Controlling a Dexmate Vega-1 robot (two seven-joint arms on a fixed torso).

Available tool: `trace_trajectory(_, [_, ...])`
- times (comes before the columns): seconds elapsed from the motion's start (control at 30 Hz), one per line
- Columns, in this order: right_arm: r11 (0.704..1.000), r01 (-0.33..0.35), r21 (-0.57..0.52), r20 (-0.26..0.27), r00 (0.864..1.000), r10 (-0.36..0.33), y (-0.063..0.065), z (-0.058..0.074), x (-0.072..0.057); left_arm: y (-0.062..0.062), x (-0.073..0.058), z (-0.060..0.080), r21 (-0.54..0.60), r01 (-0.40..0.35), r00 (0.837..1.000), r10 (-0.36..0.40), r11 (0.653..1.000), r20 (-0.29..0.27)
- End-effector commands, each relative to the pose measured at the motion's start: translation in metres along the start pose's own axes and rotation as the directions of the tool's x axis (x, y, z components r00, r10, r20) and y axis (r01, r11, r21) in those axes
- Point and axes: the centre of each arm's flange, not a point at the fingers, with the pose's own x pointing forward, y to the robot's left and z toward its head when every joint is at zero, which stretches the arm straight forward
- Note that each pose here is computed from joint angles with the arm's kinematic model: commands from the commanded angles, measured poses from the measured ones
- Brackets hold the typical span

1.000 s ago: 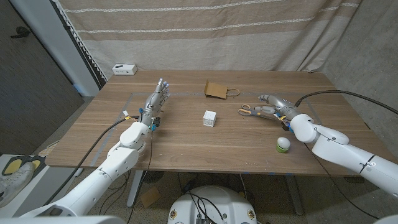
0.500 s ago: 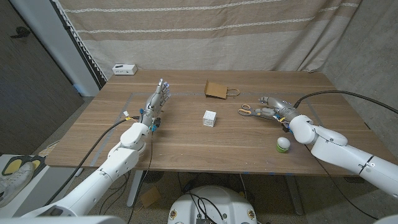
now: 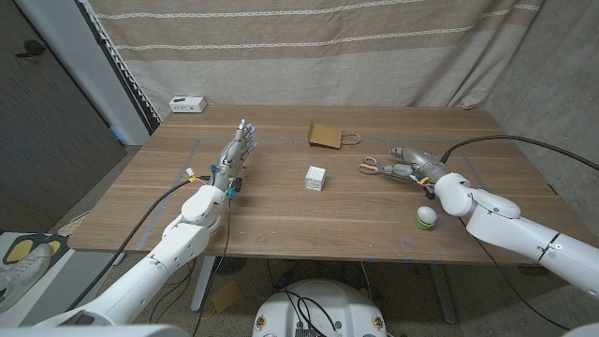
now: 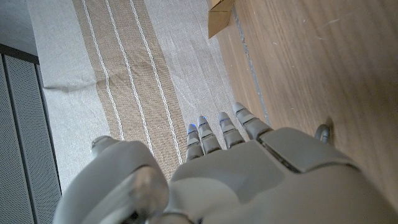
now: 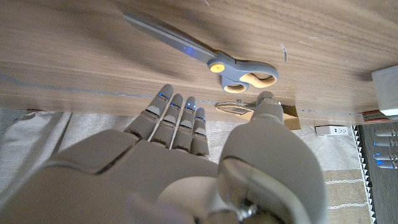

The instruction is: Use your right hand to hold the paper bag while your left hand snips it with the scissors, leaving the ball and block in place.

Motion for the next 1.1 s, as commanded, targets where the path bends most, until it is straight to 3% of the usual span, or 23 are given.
trace_trajectory(0.03, [0.999,-0.013,-0.031,-0.019,1.0,0.013,0.0034,-0.0015,0.0014,-0.0017,-0.0008,-0.0011,0.001,-0.003,1.0,0.003,1.0,-0.003])
trace_trajectory(1.1, [0.99,-0.012,-0.139,-0.067,0.998,0.003,0.0112,-0.0022,-0.0028,-0.0073,-0.0061,-0.0016,0.001,-0.002,1.0,0.002,1.0,-0.011])
